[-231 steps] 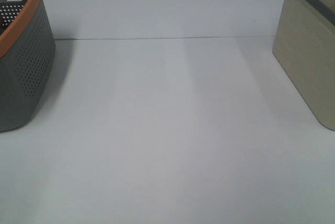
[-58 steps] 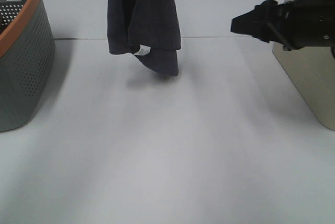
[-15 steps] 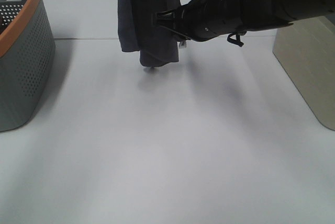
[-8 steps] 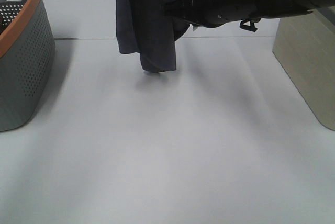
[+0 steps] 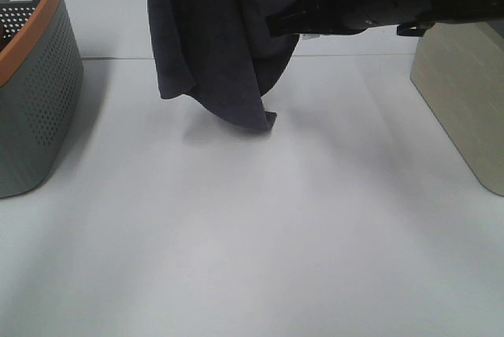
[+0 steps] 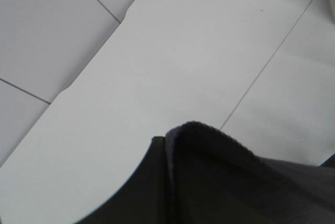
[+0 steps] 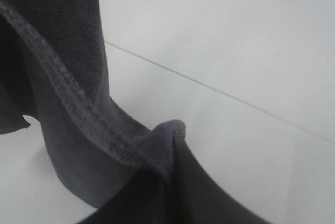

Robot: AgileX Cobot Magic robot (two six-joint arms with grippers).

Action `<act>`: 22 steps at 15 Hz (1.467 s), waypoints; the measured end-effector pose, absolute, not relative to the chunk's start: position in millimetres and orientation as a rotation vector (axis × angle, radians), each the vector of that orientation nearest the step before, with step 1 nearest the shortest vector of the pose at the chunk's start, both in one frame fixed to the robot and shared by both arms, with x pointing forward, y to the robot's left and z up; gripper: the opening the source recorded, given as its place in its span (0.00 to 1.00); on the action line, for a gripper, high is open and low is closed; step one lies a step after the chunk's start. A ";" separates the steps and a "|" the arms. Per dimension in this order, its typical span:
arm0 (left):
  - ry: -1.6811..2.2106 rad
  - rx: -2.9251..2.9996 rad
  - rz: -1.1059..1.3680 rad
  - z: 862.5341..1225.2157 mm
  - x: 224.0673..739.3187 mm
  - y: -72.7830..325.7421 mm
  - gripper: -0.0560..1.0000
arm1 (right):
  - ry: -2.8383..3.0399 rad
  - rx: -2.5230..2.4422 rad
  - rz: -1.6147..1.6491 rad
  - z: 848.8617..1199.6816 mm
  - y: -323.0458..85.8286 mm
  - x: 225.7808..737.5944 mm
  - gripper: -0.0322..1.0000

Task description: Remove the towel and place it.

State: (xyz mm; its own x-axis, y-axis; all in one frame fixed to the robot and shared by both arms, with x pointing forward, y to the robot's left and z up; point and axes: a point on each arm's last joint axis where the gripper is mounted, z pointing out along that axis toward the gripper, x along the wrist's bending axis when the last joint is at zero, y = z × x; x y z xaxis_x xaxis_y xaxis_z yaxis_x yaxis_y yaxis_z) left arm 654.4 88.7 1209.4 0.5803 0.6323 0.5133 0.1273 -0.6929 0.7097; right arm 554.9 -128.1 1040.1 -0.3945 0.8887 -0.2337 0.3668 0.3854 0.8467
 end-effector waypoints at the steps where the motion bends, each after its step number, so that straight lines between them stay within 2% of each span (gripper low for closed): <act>1: 0.593 2.236 1.087 1205.4 656.8 91.7 0.05 | 1.940 1.013 0.922 1046.9 -129.9 552.7 0.05; 4: 0.568 2.361 1.078 1195.3 656.7 94.9 0.05 | 1.937 0.874 0.880 1062.5 -134.3 546.8 0.05; 8: 0.570 2.383 1.066 1179.1 668.0 91.6 0.05 | 1.942 0.734 0.806 1063.5 -132.5 551.6 0.05; 12: 0.627 2.261 1.135 1162.3 698.0 98.6 0.05 | 1.901 0.558 0.699 1062.6 -114.3 586.3 0.05; 16: 0.608 1.997 1.325 1153.3 738.1 117.2 0.05 | 1.782 0.402 0.595 1072.1 -109.0 648.2 0.05; 19: 0.703 2.019 1.260 1135.5 746.7 123.5 0.05 | 1.724 0.438 0.559 1075.7 -118.3 666.1 0.05; 22: 0.743 1.997 1.188 1133.5 745.8 121.1 0.05 | 1.685 0.483 0.532 1078.5 -123.3 667.3 0.05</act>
